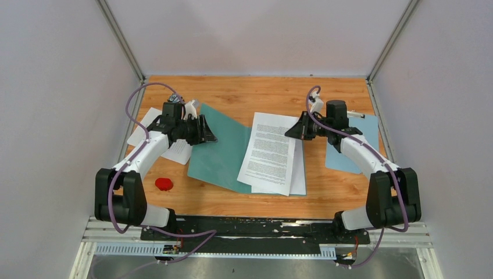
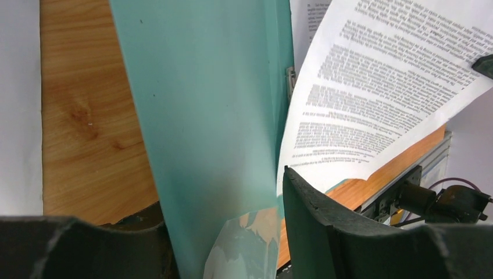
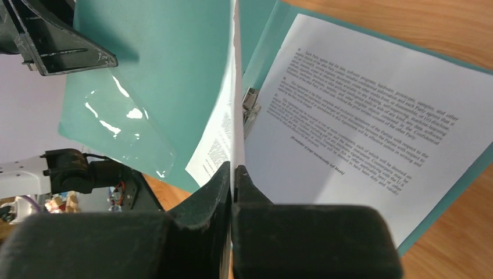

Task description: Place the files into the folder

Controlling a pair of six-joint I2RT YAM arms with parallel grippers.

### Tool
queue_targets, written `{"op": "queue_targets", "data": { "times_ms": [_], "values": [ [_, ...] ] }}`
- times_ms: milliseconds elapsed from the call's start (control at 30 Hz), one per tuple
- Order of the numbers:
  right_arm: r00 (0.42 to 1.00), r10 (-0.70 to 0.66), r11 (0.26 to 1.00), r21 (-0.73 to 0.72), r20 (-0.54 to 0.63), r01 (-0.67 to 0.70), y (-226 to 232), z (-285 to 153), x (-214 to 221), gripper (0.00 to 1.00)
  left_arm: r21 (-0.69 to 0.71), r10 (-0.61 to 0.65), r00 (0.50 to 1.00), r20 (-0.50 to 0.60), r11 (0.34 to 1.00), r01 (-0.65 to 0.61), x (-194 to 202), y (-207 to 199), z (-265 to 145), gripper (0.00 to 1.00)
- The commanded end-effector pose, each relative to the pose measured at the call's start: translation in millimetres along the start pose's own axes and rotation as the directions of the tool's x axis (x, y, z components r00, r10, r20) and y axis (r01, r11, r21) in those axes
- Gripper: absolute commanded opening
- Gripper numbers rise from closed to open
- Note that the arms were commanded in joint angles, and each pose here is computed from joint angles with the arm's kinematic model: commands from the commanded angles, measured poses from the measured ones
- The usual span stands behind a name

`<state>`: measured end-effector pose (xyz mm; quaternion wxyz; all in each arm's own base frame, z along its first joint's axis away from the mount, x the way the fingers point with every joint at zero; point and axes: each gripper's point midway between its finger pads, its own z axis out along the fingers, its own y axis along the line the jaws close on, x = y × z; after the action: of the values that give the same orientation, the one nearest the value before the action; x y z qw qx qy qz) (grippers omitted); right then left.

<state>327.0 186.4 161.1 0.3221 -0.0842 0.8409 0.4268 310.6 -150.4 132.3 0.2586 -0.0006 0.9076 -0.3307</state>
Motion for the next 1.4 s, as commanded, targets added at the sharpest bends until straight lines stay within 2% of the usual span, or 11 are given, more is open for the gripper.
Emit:
{"op": "queue_targets", "data": {
  "times_ms": [0, 133, 433, 567, 867, 1367],
  "values": [
    [0.978, -0.169, 0.986, 0.011, 0.119, 0.169, 2, -1, -29, 0.00, 0.027, 0.030, 0.999, 0.014, 0.999, -0.030, -3, -4, 2, 0.54],
    [0.968, -0.198, 0.980, 0.019, 0.153, 0.197, 1, -2, -33, 0.00, 0.058, 0.004, 1.000, 0.022, 0.998, -0.005, -2, -7, 6, 0.50],
    [0.980, -0.172, 0.980, -0.080, 0.105, 0.181, 2, 11, -19, 0.00, 0.071, -0.009, 1.000, 0.007, 0.997, 0.009, 10, -7, 11, 0.46],
    [0.982, -0.165, 0.973, -0.146, 0.091, 0.177, 10, 13, -14, 0.00, 0.051, 0.032, 0.999, -0.011, 0.998, -0.032, 10, -7, 4, 0.51],
    [0.987, -0.148, 0.969, -0.190, 0.064, 0.157, 10, 20, 0, 0.00, 0.057, 0.059, 0.998, -0.002, 0.997, -0.059, 0, -14, -2, 0.58],
    [0.980, -0.175, 0.937, -0.289, 0.093, 0.195, 31, 31, -3, 0.00, 0.074, 0.088, 0.996, 0.000, 0.993, -0.087, -5, -20, -5, 0.60]
  ]
}}
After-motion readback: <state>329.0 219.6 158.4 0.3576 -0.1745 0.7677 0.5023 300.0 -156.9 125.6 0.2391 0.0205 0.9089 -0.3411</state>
